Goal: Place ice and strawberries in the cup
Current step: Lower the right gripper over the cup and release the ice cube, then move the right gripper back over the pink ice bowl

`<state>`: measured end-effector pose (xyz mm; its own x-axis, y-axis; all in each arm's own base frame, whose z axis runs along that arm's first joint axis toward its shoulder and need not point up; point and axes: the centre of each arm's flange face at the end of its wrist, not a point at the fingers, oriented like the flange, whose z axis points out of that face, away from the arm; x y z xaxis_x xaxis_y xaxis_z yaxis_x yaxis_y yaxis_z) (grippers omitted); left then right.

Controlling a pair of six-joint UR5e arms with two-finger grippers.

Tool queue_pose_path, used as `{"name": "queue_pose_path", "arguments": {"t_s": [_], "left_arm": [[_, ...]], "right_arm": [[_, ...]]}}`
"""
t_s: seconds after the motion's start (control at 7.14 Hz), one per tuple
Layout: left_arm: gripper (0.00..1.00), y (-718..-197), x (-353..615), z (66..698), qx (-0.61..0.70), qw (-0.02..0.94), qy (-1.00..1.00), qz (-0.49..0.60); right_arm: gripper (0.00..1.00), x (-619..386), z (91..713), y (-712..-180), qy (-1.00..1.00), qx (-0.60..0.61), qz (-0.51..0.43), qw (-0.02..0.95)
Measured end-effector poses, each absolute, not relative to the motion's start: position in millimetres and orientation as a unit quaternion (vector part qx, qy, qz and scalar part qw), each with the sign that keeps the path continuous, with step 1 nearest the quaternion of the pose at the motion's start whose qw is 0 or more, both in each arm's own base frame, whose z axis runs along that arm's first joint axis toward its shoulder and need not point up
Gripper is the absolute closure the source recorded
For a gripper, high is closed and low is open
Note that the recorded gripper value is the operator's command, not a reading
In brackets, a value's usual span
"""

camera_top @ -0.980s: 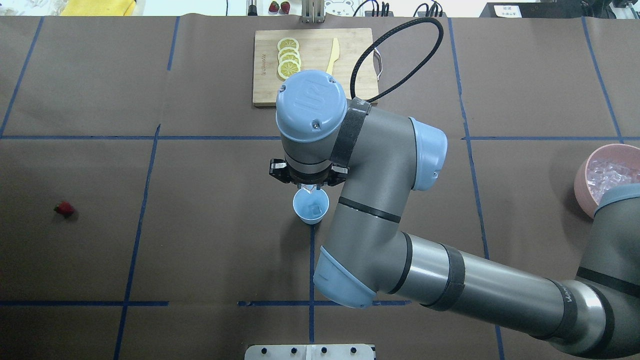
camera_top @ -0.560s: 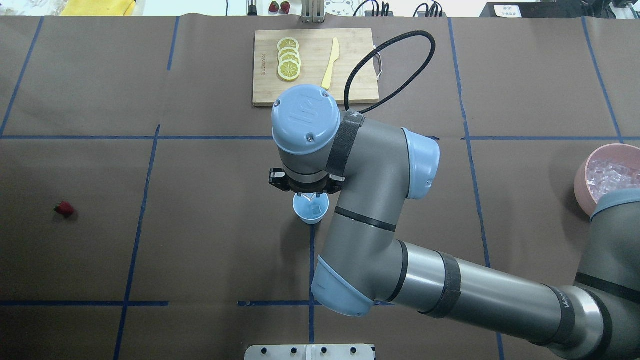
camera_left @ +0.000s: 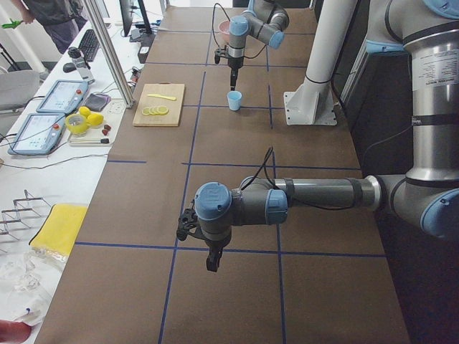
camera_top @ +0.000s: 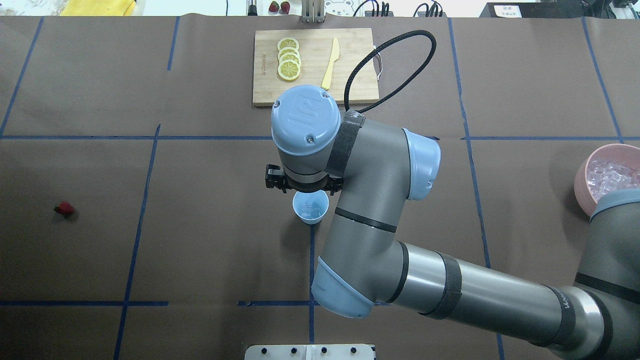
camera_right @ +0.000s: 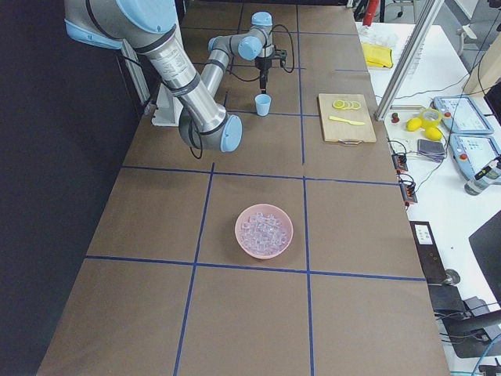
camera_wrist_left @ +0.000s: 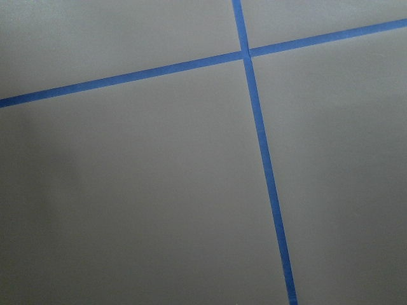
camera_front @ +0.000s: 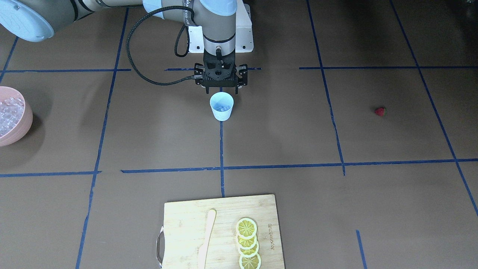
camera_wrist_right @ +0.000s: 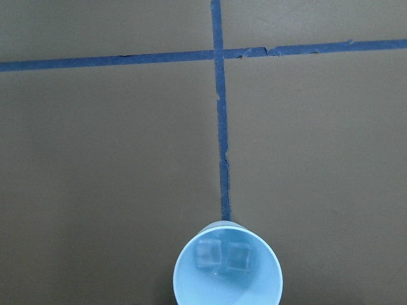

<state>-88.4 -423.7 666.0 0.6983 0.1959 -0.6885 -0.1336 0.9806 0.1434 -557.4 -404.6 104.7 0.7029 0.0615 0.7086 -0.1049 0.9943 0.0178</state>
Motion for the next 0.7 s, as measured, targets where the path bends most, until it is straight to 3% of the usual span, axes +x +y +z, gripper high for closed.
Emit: {"name": "queue_pose_path", "arguments": {"t_s": [0.42, 0.7], "left_arm": [[0.0, -423, -88, 667, 0.04, 0.921, 0.378, 0.089], [0.0, -423, -88, 668, 0.039, 0.921, 0.378, 0.088]], "right_arm": [[0.01, -547, 106, -409, -0.386, 0.033, 0.041, 0.921], [0.01, -507, 141, -409, -0.385, 0.05, 0.02, 0.921]]}}
